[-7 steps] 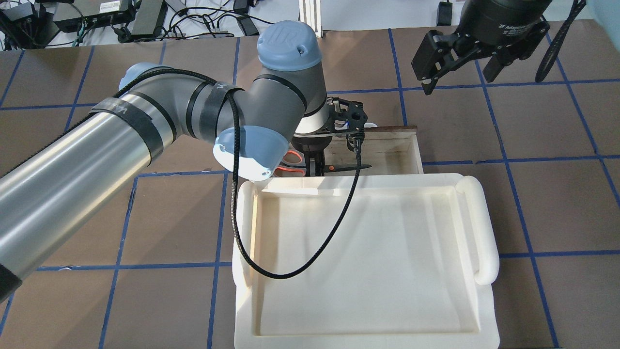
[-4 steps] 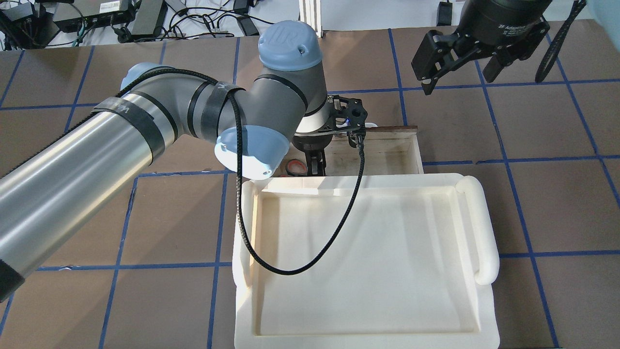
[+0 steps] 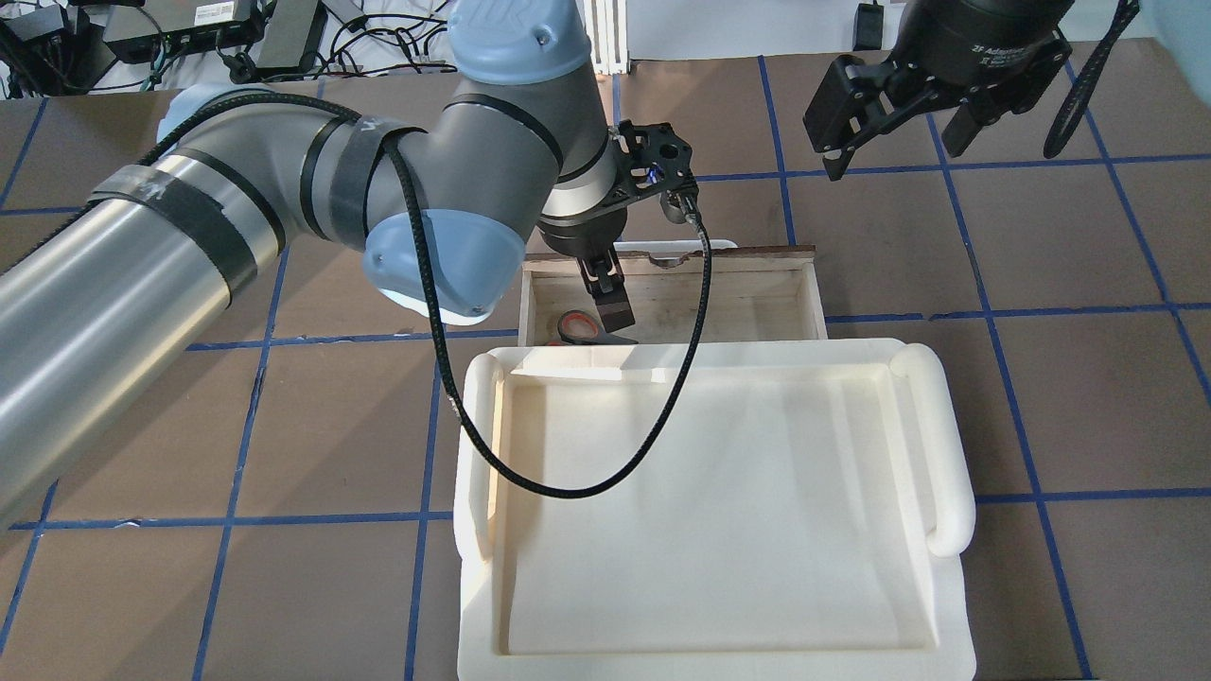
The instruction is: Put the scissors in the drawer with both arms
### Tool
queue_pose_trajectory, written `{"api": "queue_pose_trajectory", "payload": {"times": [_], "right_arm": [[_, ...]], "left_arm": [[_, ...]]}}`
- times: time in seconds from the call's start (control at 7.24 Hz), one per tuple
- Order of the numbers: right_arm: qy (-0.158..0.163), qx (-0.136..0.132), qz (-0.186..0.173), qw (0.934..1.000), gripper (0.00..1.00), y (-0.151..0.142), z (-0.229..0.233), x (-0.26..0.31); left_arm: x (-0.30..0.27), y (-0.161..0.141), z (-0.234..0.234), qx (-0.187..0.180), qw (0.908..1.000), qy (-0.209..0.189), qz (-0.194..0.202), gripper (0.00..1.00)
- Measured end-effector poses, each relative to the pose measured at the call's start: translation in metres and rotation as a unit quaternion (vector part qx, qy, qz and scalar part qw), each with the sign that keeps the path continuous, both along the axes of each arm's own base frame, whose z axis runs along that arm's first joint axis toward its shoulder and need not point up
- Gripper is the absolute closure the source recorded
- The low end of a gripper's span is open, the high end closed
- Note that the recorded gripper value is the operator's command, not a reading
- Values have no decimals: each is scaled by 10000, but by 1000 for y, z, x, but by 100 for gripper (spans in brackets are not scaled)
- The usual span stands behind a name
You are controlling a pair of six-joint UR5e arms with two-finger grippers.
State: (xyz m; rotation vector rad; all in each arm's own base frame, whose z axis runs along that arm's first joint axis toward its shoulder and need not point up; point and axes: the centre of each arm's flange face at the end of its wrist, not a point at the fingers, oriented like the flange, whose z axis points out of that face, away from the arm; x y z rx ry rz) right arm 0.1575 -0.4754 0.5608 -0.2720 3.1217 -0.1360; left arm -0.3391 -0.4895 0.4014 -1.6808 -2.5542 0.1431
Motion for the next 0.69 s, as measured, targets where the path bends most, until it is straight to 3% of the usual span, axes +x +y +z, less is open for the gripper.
{"api": "queue_pose_trajectory", "payload": {"times": [0.14, 0.28, 0.41, 0.69], "right_arm": [[-24, 22, -45, 10000, 0, -1, -2, -3], [-39, 84, -80, 9999, 0, -1, -7, -6], [-49, 156, -98, 9998, 0, 0, -16, -6], [-19, 158, -111, 9998, 0, 0, -23, -7]], "left_arm": [[14, -4, 20, 27, 9966, 41, 822, 0], [36, -11, 37, 21, 9866, 109, 1629, 0], [66, -22, 52, 10, 9695, 183, 2445, 0], [134, -41, 72, 47, 9153, 303, 4016, 0]]}}
